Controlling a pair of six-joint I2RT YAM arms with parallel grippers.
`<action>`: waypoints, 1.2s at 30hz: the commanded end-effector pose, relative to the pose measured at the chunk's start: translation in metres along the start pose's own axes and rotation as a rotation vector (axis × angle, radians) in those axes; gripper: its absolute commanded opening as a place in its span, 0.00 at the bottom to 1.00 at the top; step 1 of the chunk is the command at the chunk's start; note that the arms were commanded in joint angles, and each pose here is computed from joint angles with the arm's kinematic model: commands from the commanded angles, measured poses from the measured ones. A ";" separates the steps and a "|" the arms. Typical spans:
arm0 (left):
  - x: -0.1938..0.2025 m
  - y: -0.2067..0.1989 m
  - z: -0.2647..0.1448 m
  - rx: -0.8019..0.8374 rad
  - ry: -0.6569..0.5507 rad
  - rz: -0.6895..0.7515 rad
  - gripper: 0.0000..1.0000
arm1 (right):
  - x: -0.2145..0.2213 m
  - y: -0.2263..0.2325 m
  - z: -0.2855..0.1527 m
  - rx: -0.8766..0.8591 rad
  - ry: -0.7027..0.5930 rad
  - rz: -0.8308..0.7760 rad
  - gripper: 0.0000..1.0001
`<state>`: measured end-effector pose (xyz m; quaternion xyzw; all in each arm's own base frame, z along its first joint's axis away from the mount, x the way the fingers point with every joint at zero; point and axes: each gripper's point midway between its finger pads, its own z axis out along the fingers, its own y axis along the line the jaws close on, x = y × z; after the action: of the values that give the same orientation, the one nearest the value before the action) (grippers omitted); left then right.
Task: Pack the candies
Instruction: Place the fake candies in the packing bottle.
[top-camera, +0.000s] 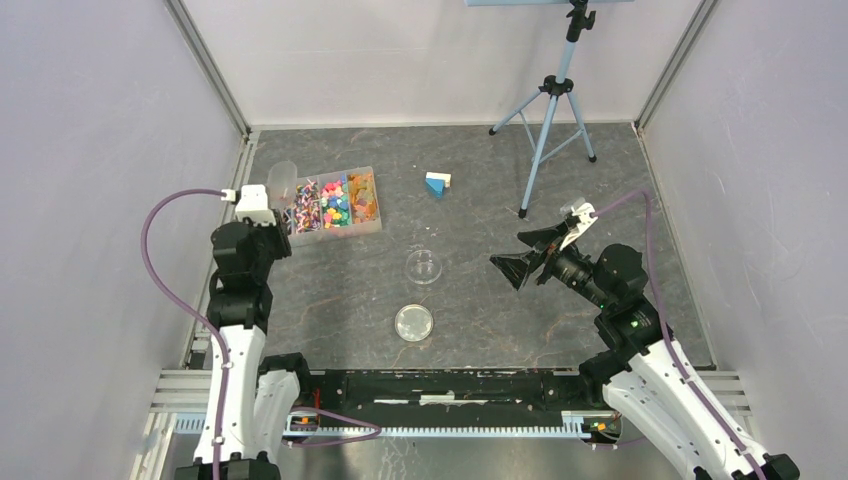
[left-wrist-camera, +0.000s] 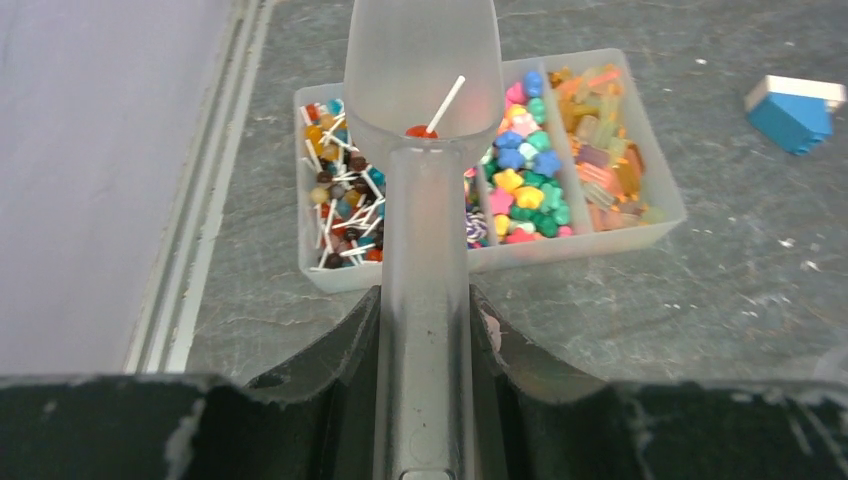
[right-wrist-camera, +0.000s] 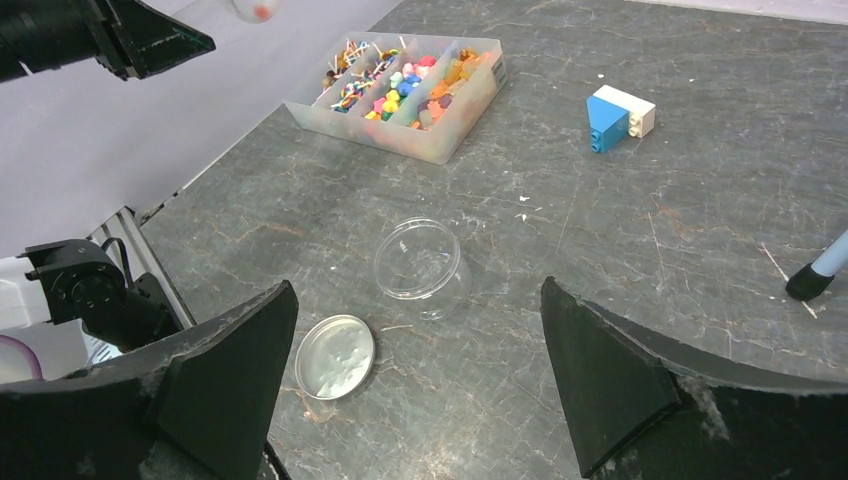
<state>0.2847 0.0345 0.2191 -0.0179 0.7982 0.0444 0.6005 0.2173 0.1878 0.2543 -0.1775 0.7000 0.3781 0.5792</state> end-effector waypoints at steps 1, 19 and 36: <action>-0.038 -0.023 -0.013 0.155 -0.047 0.054 0.02 | -0.013 -0.001 0.000 0.009 -0.032 -0.047 0.98; -0.019 -0.127 -0.057 0.657 0.081 0.227 0.02 | -0.016 -0.013 0.001 0.075 0.002 -0.108 0.98; 0.043 -0.164 -0.087 0.890 0.375 0.429 0.02 | -0.006 -0.019 0.002 0.086 0.026 -0.104 0.98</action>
<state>0.2042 -0.1338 0.1773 0.3652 0.8355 -0.1888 0.3646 0.2287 0.1779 0.2336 -0.1918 0.7322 0.3206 0.5695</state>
